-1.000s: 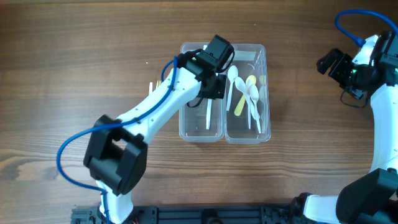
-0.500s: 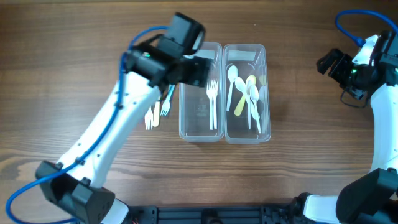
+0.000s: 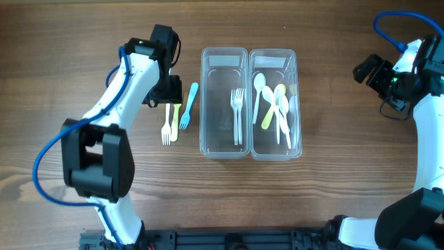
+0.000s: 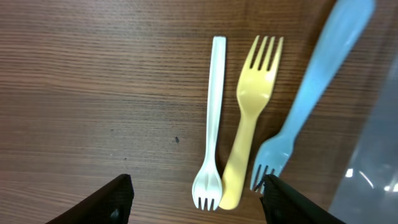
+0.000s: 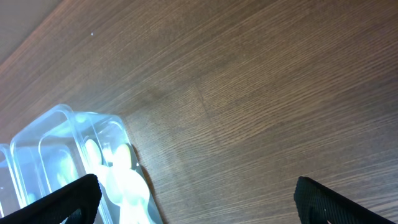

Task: Pack container
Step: 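Move the left gripper back to the yellow and blue forks, then grasp the white fork with the left gripper and drop it in the left container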

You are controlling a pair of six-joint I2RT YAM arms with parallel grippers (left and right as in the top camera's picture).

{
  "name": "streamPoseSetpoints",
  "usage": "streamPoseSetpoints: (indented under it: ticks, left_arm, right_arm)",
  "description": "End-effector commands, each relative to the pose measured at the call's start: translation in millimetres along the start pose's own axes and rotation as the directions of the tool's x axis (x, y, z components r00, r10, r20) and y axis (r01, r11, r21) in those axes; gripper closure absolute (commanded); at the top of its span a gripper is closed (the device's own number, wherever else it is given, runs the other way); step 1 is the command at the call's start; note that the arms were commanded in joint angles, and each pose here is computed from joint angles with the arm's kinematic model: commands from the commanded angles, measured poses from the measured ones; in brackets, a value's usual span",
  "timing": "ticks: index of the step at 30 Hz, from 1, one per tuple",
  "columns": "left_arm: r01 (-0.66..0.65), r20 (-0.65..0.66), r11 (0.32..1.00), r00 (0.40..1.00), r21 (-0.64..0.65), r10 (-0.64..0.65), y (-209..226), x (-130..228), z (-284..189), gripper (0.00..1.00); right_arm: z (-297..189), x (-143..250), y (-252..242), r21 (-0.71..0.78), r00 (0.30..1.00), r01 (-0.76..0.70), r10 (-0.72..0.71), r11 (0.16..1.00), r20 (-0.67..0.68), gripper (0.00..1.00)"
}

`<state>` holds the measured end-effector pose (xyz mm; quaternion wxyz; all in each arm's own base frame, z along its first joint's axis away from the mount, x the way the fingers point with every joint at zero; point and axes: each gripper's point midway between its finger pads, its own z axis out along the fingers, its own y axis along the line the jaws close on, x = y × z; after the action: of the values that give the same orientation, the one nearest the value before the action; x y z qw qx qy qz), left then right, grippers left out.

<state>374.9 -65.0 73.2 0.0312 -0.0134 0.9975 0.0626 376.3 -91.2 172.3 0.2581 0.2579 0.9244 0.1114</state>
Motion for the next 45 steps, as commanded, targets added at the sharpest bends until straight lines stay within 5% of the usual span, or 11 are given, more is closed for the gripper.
streamPoseSetpoints:
  ticks: [1, 12, 26, 28, 31, 36, 40, 45]
  left_arm:
    - [-0.065, -0.082, 0.998, 0.995, 0.001, 0.065, -2.5, 6.9, 28.6, 0.32]
    - [-0.104, -0.137, 0.995, 0.985, 0.015, 0.105, -5.9, 9.0, 59.1, 0.52]
    - [-0.085, -0.188, 0.996, 0.978, 0.034, 0.09, -0.4, 34.3, 89.9, 0.55]
    - [-0.079, -0.19, 0.995, 0.978, 0.062, 0.089, -5.3, 35.0, 90.1, 0.65]
    - [-0.068, -0.197, 0.991, 0.976, 0.112, 0.089, -14.0, 37.0, 89.1, 0.95]
    - [-0.063, -0.21, 0.992, 0.974, 0.112, 0.085, -13.6, 40.2, 87.3, 0.96]
    - [-0.042, -0.174, 0.989, 0.982, 0.144, 0.068, -16.3, 30.5, 54.5, 0.96]
    - [-0.017, 0.046, 0.966, 0.999, 0.258, 0.005, -29.9, -2.9, -65.9, 0.96]
  right_arm:
    - [-11.8, -9.3, 7.7, -0.019, 0.999, 0.002, -0.001, 1.0, 0.038, 0.0]
    - [-11.8, -8.5, 7.5, -0.018, 0.999, 0.001, -0.001, 1.0, 0.034, 0.0]
    - [-11.7, -6.4, 6.9, -0.016, 1.0, -0.001, 0.002, 1.0, 0.026, 0.0]
    - [-11.7, -5.7, 6.7, -0.015, 1.0, -0.002, 0.002, 1.0, 0.023, 0.0]
    - [-11.7, -5.6, 6.7, -0.015, 1.0, -0.002, 0.003, 1.0, 0.023, 0.0]
    - [-11.7, -5.6, 6.7, -0.015, 1.0, -0.002, 0.003, 1.0, 0.023, 0.0]
    - [-11.7, -5.7, 6.7, -0.015, 1.0, -0.003, 0.003, 1.0, 0.023, 0.0]
    - [-11.7, -5.7, 6.7, -0.015, 1.0, -0.002, 0.003, 1.0, 0.023, 0.0]
